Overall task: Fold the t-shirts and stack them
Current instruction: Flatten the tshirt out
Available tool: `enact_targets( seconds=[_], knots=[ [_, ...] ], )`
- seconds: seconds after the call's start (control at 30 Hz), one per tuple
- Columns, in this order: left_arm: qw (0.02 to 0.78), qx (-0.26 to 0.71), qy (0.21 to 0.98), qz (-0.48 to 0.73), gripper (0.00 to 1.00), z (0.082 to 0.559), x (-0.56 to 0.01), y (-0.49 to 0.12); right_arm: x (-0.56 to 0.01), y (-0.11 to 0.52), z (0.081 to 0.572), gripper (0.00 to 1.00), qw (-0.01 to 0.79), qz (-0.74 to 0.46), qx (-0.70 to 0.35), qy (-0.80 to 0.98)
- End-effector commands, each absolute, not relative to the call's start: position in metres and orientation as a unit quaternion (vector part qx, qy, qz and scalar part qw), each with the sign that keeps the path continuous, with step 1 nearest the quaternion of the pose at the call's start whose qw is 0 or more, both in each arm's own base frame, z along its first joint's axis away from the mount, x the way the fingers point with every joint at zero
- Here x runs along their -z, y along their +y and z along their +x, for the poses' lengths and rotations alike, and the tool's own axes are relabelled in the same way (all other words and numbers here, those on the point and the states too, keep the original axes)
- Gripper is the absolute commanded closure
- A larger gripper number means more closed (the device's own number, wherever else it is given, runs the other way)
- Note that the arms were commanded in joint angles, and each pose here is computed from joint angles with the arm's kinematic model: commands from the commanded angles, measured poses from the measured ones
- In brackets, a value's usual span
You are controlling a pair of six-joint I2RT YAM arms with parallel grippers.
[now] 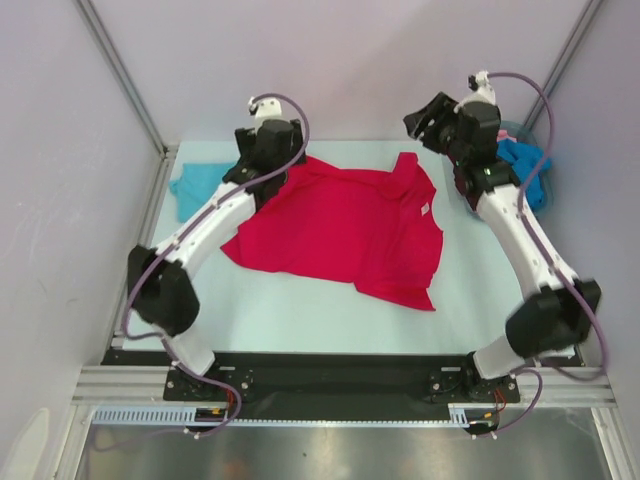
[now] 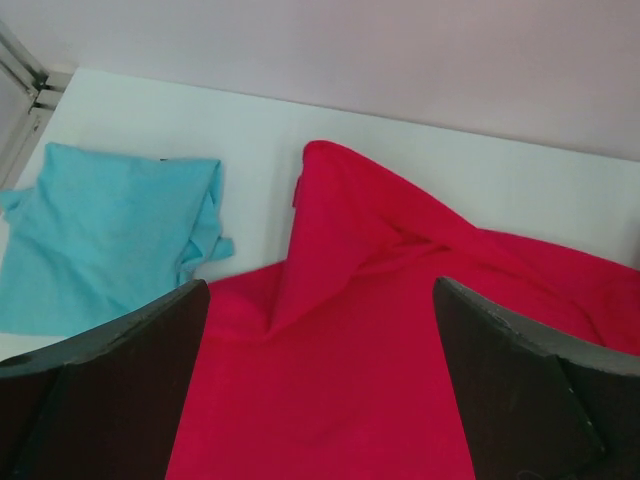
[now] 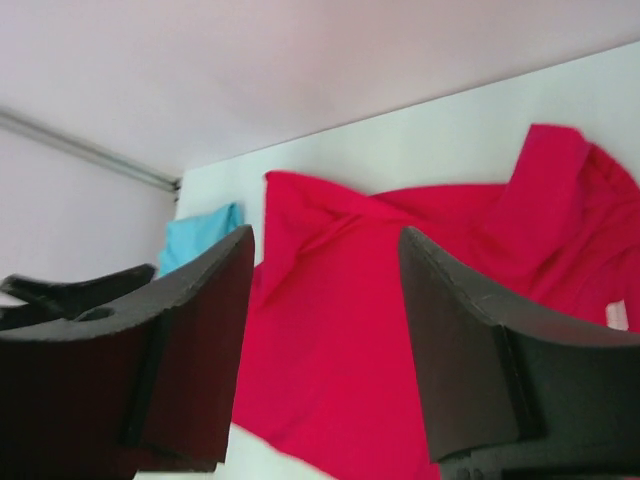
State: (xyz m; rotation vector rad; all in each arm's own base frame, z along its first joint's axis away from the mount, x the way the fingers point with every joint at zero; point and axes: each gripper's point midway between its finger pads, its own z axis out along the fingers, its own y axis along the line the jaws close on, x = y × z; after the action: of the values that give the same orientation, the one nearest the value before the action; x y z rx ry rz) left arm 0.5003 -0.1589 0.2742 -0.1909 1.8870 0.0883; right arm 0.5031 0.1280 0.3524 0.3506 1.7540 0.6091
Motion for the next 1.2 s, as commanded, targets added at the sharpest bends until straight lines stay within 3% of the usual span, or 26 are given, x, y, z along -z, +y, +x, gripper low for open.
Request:
enact_targets(
  seconds=[0.0,0.07,0.2,0.47,0.73,1.17],
  knots=[
    [0.55,0.006,0.831,-0.082,0.0,0.441,-0.259,-0.172,-0.334,0.118,0.44,0.36,0.568,0.179,-0.226,0.771],
    [0.536,0.039,0.838,-0.097,0.0,0.42,-0.249,-0.171,-0.31,0.116,0.418,0.36,0.547,0.19,-0.224,0.784],
    [0.464,0.081,0.876,-0.107,0.0,0.375,-0.175,-0.166,-0.263,0.099,0.377,0.36,0.52,0.213,-0.202,0.802],
    [0.434,0.189,0.865,-0.167,0.0,0.337,-0.137,-0.15,-0.179,0.093,0.32,0.37,0.447,0.24,-0.246,0.826],
    [0.402,0.263,0.852,-0.208,0.0,0.321,-0.113,-0.148,-0.15,0.081,0.295,0.37,0.415,0.269,-0.264,0.828],
    [0.345,0.261,0.868,-0.243,0.0,0.254,-0.062,-0.13,-0.114,0.073,0.22,0.38,0.358,0.323,-0.262,0.836]
  ],
)
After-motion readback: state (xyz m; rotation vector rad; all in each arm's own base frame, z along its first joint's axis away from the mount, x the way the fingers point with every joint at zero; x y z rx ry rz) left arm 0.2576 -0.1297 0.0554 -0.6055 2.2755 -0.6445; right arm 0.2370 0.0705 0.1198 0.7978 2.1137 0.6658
